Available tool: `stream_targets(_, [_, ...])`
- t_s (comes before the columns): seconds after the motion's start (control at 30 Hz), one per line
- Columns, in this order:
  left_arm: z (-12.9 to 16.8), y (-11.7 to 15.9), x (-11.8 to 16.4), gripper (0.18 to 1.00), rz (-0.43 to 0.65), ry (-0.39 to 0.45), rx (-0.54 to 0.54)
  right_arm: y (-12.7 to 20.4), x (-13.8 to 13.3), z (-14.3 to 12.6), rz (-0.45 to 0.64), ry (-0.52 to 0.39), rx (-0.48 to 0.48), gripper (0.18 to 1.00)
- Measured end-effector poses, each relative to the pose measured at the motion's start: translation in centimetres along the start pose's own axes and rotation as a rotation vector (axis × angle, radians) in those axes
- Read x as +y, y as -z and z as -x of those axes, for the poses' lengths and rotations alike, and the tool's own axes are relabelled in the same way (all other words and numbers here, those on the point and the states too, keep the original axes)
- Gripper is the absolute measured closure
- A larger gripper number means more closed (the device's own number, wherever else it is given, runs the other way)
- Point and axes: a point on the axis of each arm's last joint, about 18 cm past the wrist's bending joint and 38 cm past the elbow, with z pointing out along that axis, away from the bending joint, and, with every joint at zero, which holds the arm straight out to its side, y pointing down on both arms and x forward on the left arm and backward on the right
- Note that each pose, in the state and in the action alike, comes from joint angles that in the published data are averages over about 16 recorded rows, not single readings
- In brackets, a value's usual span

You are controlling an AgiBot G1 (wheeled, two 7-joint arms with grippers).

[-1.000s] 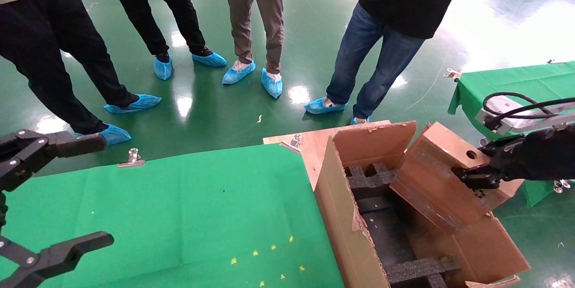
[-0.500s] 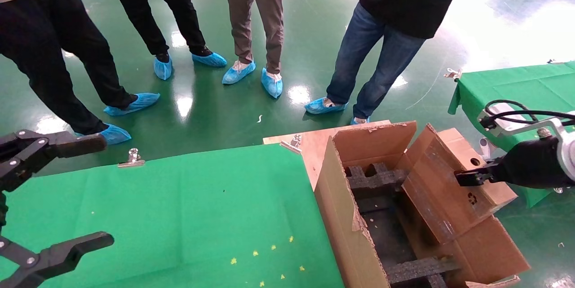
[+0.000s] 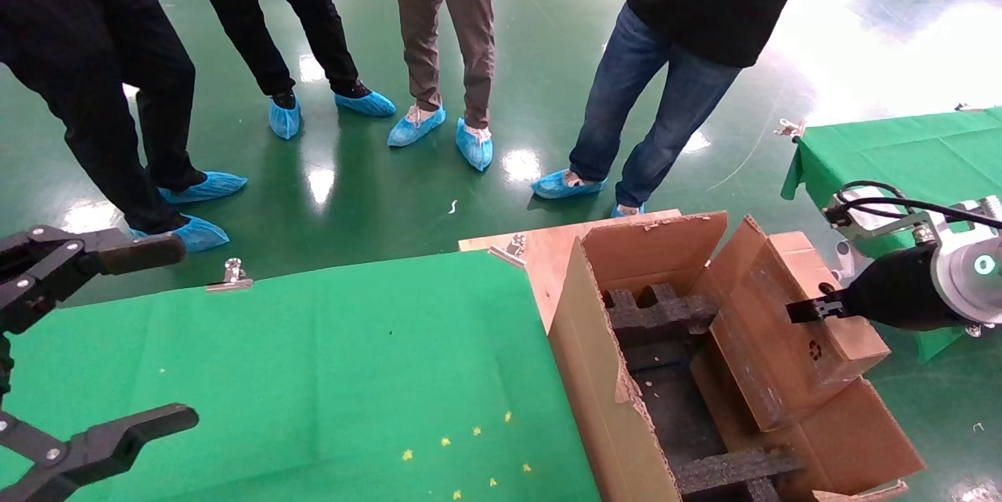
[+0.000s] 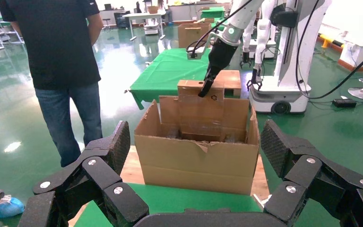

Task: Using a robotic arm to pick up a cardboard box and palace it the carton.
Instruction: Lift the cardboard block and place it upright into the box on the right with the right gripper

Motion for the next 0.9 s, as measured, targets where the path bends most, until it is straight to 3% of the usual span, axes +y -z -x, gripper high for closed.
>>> stream_targets(0.37, [0.0, 0.0, 0.0, 0.183, 0.0, 0.0, 0.0, -1.2, 0.8, 0.2, 0.032, -0.032, 0.034, 0.838])
stream_targets(0.9, [0.0, 0.0, 0.0, 0.183, 0.0, 0.0, 0.0, -3.1, 1.7, 0.9, 0.064, 0.0, 0.067, 0.869])
